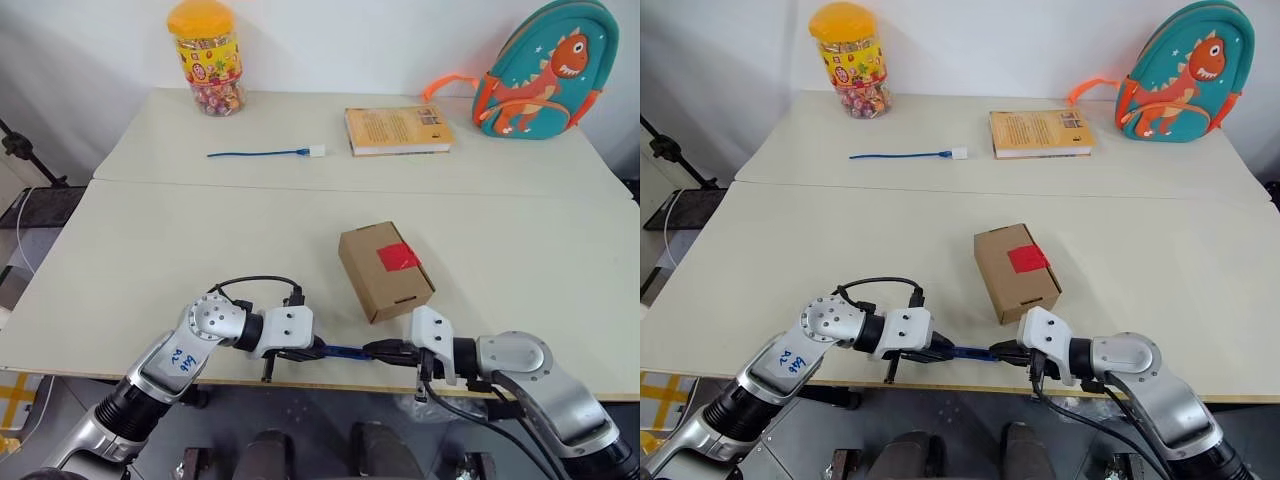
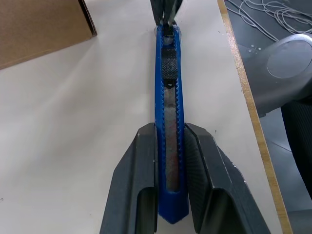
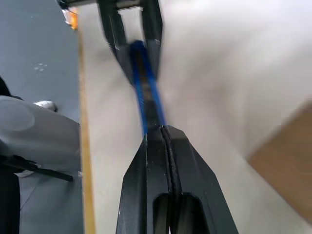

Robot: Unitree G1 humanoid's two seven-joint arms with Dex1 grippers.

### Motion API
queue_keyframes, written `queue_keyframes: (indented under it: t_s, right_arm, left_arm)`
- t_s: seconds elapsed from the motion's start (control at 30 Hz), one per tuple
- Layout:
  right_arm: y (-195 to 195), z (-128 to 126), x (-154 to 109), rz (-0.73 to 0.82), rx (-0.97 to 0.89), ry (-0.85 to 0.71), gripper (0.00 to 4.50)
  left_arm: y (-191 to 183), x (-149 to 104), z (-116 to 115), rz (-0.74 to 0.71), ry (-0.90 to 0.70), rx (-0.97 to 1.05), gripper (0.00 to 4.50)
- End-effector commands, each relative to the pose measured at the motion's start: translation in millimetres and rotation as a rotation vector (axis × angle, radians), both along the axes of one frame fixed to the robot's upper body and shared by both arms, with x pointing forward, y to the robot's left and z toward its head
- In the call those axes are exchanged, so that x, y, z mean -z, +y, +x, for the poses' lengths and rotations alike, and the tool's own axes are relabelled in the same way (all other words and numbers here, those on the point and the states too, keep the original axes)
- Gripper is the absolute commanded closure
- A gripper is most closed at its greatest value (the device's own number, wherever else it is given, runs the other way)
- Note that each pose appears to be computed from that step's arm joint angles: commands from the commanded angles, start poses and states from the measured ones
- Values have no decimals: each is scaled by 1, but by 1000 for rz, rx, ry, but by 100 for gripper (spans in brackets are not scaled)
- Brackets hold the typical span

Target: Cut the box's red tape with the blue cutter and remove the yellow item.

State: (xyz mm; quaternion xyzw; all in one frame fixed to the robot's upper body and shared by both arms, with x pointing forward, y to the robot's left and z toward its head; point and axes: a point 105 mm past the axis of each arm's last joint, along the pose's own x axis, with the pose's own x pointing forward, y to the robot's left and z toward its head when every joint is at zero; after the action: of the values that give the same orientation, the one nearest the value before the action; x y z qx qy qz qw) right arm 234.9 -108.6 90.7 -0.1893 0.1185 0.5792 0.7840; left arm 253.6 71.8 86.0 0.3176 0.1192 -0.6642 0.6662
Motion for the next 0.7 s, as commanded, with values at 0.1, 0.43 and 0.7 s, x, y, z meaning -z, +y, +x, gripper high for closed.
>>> queue_keyframes:
  t_s: [0.1,0.43,0.7]
  right_arm:
    - [2,0,5,-36,-42,-36,447]
    - [22,10,14,-2,-39,-20,447]
    - [41,14,12,27,-53,-21,447]
  left_arm:
    - [-1,11,-9,41,32,26,407]
    - [0,10,-10,43,31,15,407]
    - [-1,10,-10,40,29,8,407]
